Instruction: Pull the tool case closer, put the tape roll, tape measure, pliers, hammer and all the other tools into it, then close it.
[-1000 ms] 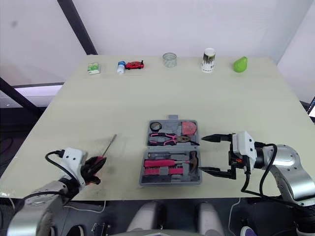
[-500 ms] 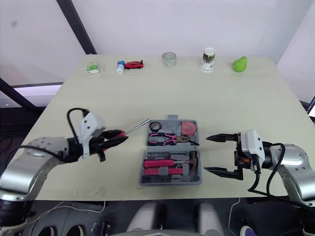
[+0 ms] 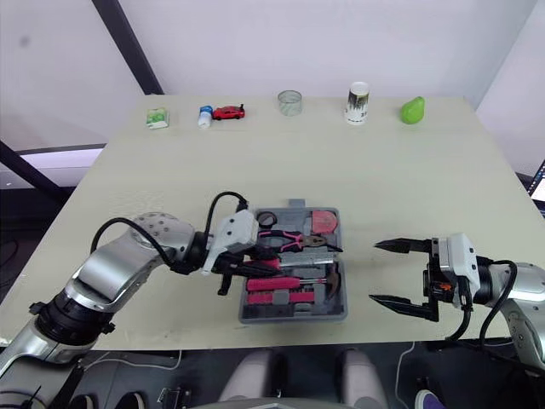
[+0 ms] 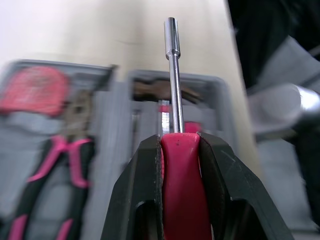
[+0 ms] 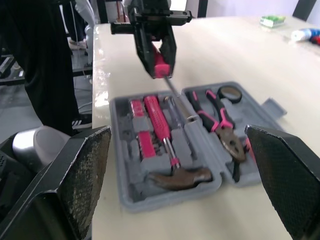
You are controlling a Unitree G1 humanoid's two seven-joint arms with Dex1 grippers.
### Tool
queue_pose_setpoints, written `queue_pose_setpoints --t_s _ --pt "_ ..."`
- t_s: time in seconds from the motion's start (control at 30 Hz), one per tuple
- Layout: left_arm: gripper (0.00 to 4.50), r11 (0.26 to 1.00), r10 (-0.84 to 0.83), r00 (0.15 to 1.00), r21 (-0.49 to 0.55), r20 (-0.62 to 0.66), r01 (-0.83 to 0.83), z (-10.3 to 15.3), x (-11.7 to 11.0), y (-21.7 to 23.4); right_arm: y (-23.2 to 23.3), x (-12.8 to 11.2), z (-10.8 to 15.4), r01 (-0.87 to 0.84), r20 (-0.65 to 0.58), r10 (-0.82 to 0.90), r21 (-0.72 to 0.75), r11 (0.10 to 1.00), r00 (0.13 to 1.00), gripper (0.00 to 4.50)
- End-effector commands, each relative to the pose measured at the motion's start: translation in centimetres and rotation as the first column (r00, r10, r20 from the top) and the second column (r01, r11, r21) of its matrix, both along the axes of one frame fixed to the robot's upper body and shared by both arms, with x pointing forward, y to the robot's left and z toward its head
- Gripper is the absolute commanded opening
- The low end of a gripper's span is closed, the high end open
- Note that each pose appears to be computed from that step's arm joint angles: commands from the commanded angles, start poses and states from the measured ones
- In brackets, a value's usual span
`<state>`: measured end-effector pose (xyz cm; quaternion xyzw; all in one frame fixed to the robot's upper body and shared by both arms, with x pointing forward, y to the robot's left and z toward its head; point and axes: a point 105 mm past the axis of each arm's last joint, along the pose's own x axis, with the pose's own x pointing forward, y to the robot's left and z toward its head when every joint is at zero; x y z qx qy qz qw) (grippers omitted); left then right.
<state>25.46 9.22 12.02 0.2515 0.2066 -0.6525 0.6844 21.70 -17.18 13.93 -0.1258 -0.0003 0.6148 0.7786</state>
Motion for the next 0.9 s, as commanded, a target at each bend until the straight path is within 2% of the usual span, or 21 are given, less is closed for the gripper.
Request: queue_pose_setpoints --t_s 0.03,0.23,0.37,0.9 --pt "0.58 0.997 -0.042 0.999 0.065 -0.011 0.042 -0.8 -0.7 -1.1 0.3 -0.4 0.8 -0.01 0.053 0.01 -0.006 1.0 0.999 4.5" --pt "0.58 0.99 -0.023 0.996 0.136 -0.088 0.035 -2.1 -2.1 -1.7 0.2 -0.5 0.9 0.003 0.058 -0.002 -0.01 1.0 0.998 4.5" --pt "0.58 0.984 0.009 0.995 0.178 -0.096 0.008 -3.1 -2.2 -1.6 0.3 -0.5 0.8 -0.002 0.049 0.002 -0.009 1.0 0.999 4.5" --pt "0.58 0.982 0.027 0.992 0.188 -0.121 -0.003 -4.3 -1.9 -3.2 -1.0 -0.7 -0.4 -0.025 0.008 0.026 -0.084 0.996 1.0 4.5"
